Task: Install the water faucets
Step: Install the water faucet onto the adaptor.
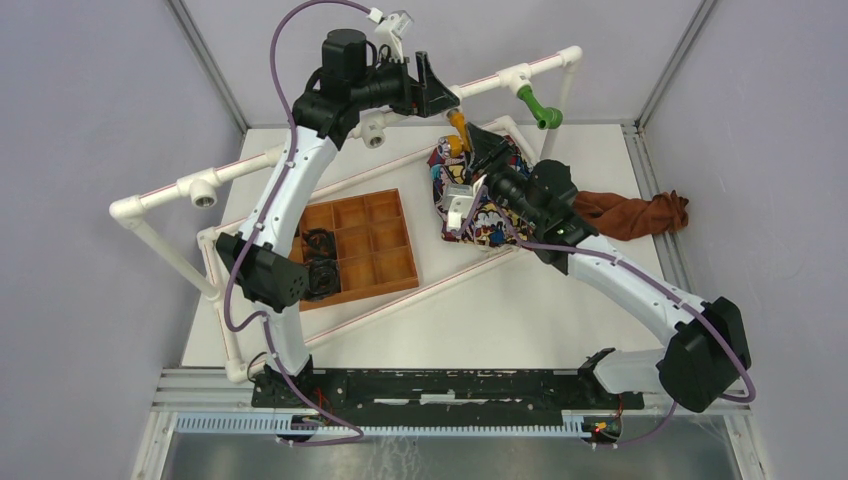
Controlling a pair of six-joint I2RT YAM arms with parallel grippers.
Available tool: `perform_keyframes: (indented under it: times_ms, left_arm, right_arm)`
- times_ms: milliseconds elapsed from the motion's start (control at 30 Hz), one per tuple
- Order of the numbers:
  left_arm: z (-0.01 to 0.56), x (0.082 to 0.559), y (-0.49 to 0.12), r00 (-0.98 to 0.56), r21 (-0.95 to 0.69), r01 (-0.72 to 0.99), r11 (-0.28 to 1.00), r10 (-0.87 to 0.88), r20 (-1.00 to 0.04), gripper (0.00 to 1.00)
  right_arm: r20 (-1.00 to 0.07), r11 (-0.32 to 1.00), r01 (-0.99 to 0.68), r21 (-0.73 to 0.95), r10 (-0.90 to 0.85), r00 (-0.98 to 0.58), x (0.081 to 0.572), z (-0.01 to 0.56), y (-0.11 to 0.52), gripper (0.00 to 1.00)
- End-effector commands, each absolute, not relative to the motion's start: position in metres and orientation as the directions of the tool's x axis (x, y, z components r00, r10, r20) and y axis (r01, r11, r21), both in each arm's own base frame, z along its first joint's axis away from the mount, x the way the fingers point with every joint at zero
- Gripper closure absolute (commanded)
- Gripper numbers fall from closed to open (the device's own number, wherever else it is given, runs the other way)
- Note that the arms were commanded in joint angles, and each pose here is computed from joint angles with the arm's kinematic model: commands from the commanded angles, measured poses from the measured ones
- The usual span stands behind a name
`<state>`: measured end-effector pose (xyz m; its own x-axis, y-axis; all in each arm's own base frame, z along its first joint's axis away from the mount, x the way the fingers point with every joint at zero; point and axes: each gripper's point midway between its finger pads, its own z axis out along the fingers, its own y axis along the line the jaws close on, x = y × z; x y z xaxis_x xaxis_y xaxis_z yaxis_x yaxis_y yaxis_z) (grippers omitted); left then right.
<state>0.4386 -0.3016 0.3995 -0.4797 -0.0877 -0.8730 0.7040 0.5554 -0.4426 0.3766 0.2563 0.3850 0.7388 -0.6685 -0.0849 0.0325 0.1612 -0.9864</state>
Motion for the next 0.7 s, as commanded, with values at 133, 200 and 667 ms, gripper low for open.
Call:
perform_keyframes:
  times_ms: [133,200,667]
  left_arm:
    - [0.328,0.439,-0.29,-0.644,-0.502,0.605,0.618,0.009,-0.765,0.12]
    - [0.328,0.439,-0.29,-0.642,-0.501,0.606,0.618,0.01,-0.766,0.12]
    - [0.335,0.435,-0.289,-0.632,-0.496,0.617,0.611,0.01,-0.775,0.12]
  right_arm:
    - [-0.317,0.412,-0.066,-0.909,-0.578,0.752,0.381,0.417,0.258,1.0]
    - [-0.356,0.448,-0.087,-0.89,-0.563,0.746,0.383,0.42,0.258,1.0]
    - [-0.636,0.674,-0.275,-0.685,-0.37,0.677,0.389,0.414,0.26,1.0]
